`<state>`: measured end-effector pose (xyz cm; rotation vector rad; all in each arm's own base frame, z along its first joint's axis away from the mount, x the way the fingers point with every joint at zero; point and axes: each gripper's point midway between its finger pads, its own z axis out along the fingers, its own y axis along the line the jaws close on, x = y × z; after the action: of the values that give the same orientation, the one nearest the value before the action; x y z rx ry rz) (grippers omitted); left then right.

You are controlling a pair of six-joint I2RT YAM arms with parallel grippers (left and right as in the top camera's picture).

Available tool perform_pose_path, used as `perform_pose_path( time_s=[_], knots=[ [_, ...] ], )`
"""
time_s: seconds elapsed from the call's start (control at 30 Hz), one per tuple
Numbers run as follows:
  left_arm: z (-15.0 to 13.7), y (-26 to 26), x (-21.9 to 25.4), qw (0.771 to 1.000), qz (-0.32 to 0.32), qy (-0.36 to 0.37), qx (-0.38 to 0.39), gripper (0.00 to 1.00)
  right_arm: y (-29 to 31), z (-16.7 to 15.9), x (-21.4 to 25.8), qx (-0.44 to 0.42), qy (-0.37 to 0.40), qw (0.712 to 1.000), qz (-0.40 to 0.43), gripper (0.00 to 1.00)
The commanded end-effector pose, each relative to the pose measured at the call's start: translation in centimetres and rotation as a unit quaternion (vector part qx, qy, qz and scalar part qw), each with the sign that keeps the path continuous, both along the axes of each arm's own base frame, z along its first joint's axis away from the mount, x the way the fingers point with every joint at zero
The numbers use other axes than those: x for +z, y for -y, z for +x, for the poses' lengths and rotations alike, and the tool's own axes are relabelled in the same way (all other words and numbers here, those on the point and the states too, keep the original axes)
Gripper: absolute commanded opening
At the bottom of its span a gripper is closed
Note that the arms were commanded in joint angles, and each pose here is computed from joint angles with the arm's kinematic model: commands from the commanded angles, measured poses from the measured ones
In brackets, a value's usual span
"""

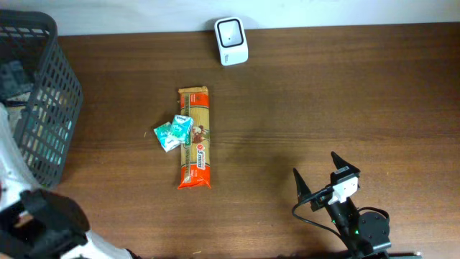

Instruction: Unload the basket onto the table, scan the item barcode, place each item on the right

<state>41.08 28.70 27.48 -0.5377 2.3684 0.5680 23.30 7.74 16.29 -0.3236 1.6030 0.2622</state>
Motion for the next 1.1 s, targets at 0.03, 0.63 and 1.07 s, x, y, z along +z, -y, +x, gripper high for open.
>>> perform_pose_path(
  time_s=[0.03,0.63,1.07],
  knots=[
    [1.5,-1.2,-5.3,0.997,0.001,-0.07,-0.038,1.0,-0.2,-0.1,-0.3,0.006,0.0,1.0,-0.003,0.99],
    [1.8,-1.9,-24.9,0.959,-0.129,-0.204,-0.149,0.86,-0.2,-0.1,-0.3,0.006,0.0,1.0,-0.004,0.99],
    [1.6,-5.8,-1.5,1.0,-0.002,0.011,-0.019,0.0,-0.2,-0.1,-0.3,0.006,0.0,1.0,-0.004,0.99]
  ],
)
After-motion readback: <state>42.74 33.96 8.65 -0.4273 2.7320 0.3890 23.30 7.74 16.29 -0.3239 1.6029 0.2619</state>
